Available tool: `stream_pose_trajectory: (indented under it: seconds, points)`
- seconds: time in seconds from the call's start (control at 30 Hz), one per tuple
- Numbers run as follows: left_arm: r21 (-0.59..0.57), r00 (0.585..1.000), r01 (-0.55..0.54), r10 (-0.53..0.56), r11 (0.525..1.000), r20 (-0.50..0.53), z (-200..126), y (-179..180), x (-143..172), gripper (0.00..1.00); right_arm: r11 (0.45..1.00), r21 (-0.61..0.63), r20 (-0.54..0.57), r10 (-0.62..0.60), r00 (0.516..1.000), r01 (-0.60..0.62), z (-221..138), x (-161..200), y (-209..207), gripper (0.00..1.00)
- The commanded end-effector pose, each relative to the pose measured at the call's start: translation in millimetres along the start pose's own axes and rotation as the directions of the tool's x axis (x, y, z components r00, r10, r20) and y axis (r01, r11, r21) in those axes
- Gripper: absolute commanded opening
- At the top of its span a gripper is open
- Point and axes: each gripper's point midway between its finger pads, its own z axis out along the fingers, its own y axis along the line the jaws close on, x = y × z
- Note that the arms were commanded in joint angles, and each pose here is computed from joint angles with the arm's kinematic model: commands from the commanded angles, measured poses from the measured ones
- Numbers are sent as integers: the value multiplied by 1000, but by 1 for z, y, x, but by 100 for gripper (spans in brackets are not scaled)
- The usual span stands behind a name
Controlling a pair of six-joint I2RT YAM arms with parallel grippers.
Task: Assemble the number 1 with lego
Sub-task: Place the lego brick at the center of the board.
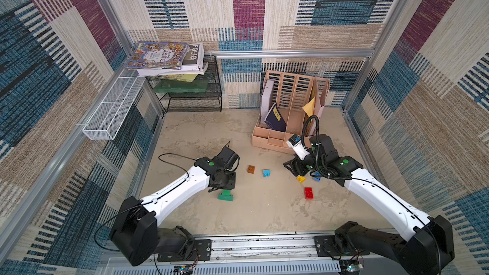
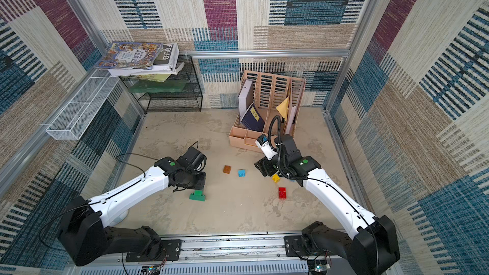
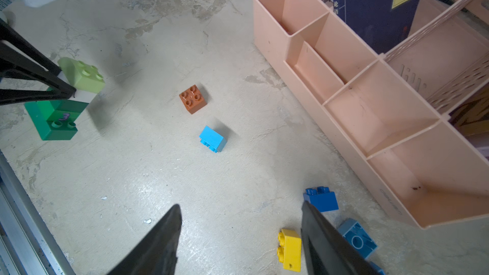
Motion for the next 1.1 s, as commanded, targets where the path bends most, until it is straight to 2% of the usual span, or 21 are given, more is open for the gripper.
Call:
stream_pose_trajectory:
  seconds: [0.0,0.3,0.73,0.9,1.07]
  points:
    - [47,995,-22,27,999,-99,6,-3,3,0,1000,10,21,-16,1000,16,-2,-8,-2,73]
    - [70,976,115,-99,991,-196,34,8,-12,0,1000,15,20,-19,1000,18,1,-14,-5,73]
    - [-1,960,166,-162,986,-227,59,22,-6,1,1000,13,13,-19,1000,19,7,-18,-7,73]
    - [-5,958,176,-173,984,-229,55,22,-4,28,1000,11,11,-19,1000,18,9,-19,-8,73]
    - [-3,962,186,-182,983,-203,41,24,-3,41,1000,11,11,-15,1000,15,10,-20,-8,73]
